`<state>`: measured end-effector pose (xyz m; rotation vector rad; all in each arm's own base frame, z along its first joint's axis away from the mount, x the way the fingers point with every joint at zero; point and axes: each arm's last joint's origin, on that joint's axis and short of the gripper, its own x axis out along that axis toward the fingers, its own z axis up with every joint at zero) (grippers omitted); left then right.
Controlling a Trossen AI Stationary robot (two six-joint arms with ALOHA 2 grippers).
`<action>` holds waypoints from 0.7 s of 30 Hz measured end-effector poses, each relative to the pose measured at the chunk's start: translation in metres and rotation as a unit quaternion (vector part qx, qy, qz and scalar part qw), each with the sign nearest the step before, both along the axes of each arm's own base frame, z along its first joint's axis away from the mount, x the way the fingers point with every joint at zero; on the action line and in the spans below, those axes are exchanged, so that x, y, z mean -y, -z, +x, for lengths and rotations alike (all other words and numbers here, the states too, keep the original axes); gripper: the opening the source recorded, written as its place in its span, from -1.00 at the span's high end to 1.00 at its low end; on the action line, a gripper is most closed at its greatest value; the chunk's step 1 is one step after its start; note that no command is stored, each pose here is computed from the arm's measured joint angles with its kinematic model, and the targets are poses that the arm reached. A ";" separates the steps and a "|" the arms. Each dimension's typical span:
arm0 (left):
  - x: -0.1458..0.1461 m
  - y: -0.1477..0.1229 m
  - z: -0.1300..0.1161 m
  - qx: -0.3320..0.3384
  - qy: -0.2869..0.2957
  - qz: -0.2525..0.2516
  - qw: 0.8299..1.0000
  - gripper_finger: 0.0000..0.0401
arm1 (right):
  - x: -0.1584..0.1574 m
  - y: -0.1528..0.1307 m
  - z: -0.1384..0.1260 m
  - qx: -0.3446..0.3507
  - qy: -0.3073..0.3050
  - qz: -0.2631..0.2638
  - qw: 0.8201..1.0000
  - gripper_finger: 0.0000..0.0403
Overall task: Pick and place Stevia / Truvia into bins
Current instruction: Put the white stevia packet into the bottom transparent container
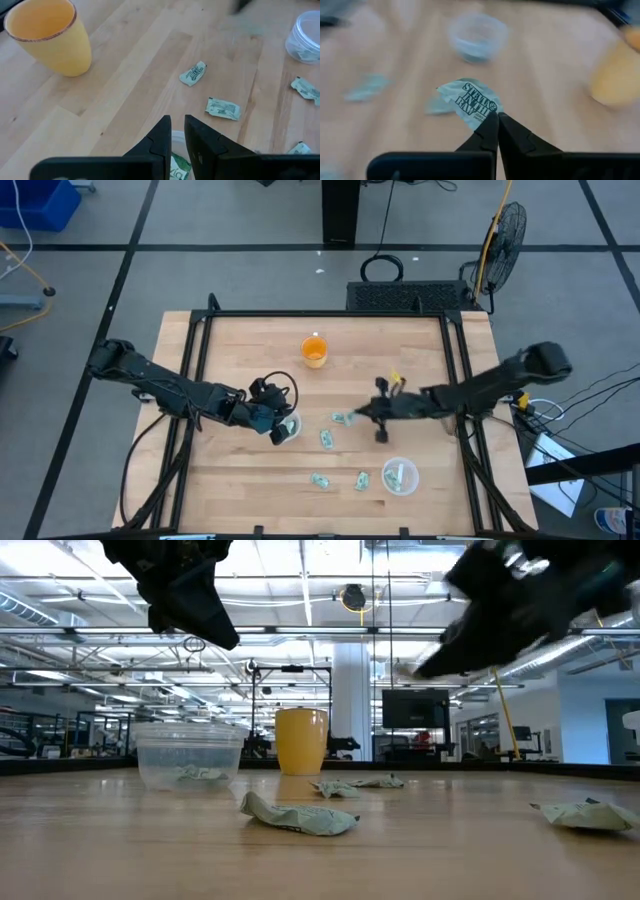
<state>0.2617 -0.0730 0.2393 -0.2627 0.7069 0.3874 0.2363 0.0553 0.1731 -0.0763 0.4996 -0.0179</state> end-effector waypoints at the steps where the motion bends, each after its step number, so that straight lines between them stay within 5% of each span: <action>1: 0.000 0.000 0.000 0.000 0.000 0.000 1.000 0.72 | -0.011 -0.006 -0.006 0.010 -0.025 0.003 1.000 1.00; 6: -0.001 0.000 0.000 0.003 -0.008 0.009 1.000 0.72 | -0.065 -0.031 -0.035 0.064 -0.144 0.031 0.987 1.00; 10: -0.001 0.000 0.000 0.004 -0.009 0.010 1.000 0.72 | -0.093 -0.032 -0.054 0.064 -0.148 0.016 0.987 1.00; 15: 0.000 0.000 0.000 0.004 -0.008 0.009 1.000 0.72 | -0.108 -0.014 -0.078 -0.022 -0.210 -0.025 0.977 1.00; 21: 0.000 0.000 0.000 0.005 -0.008 0.009 1.000 0.72 | -0.102 0.001 -0.091 -0.118 -0.161 -0.002 0.980 1.00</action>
